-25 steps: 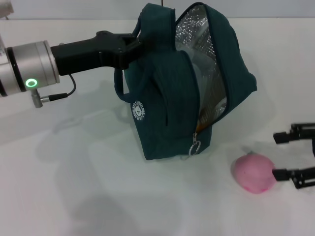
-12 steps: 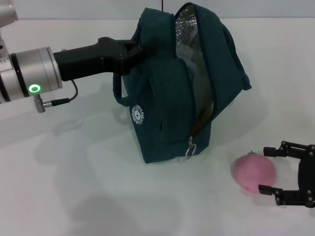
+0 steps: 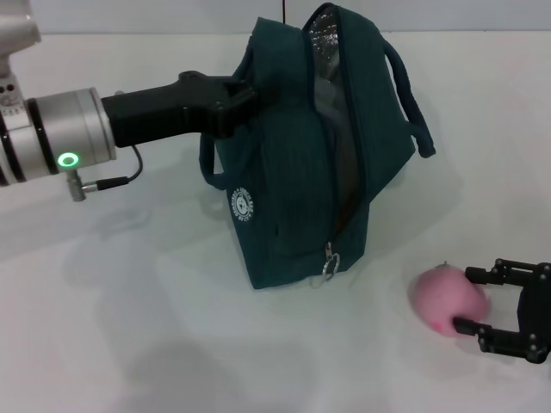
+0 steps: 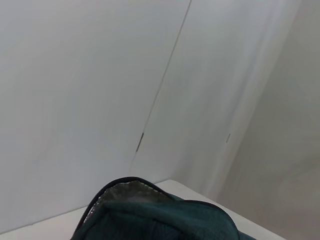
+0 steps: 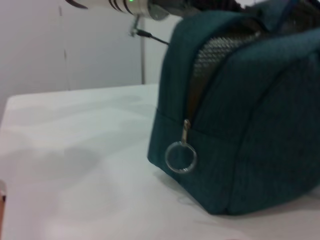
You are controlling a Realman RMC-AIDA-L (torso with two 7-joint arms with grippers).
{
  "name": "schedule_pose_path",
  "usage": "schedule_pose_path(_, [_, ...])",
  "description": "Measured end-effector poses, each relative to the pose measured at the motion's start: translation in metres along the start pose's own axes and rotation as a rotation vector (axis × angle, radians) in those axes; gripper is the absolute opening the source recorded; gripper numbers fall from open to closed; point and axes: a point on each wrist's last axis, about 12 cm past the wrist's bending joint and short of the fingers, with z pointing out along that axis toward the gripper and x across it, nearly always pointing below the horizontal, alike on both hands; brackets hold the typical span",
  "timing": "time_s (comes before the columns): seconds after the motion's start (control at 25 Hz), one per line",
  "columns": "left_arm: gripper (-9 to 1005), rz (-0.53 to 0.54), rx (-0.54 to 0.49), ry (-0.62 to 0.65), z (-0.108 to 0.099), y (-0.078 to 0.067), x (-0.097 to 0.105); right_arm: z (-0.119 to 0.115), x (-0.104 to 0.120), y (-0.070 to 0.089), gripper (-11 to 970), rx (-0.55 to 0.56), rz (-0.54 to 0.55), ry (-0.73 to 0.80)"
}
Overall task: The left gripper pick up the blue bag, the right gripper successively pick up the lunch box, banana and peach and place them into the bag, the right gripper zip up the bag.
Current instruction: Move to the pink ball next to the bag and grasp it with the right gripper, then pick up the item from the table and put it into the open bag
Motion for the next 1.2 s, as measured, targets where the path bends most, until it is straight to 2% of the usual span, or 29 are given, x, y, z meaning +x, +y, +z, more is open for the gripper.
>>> schedule_pose_path(0.28, [33, 0.001, 0.011, -0.002, 0.005, 0.0, -0.001, 0.003, -0.002, -0.002, 655, -0.005, 0.034, -0.006])
schedule_pose_path(0.48, [33, -0.001, 0.009, -0.002, 0.004, 0.0, 0.0, 0.003, -0.002, -0.003, 658, -0.007, 0.044, -0.003])
schedule_pose_path(0.92, [33, 0.013, 0.021, -0.004, 0.005, -0.002, 0.0, 0.0, -0.007, -0.01, 404, 0.051, 0.048, -0.054])
schedule_pose_path(1.12, [33, 0.033, 0.045, -0.021, 0.0, -0.006, 0.004, -0.004, -0.016, -0.01, 269, 0.049, 0.041, -0.135])
schedule_pose_path(1.2, [33, 0.043, 0.059, -0.037, -0.002, -0.008, 0.005, -0.013, -0.029, -0.007, 200, -0.005, 0.027, -0.229])
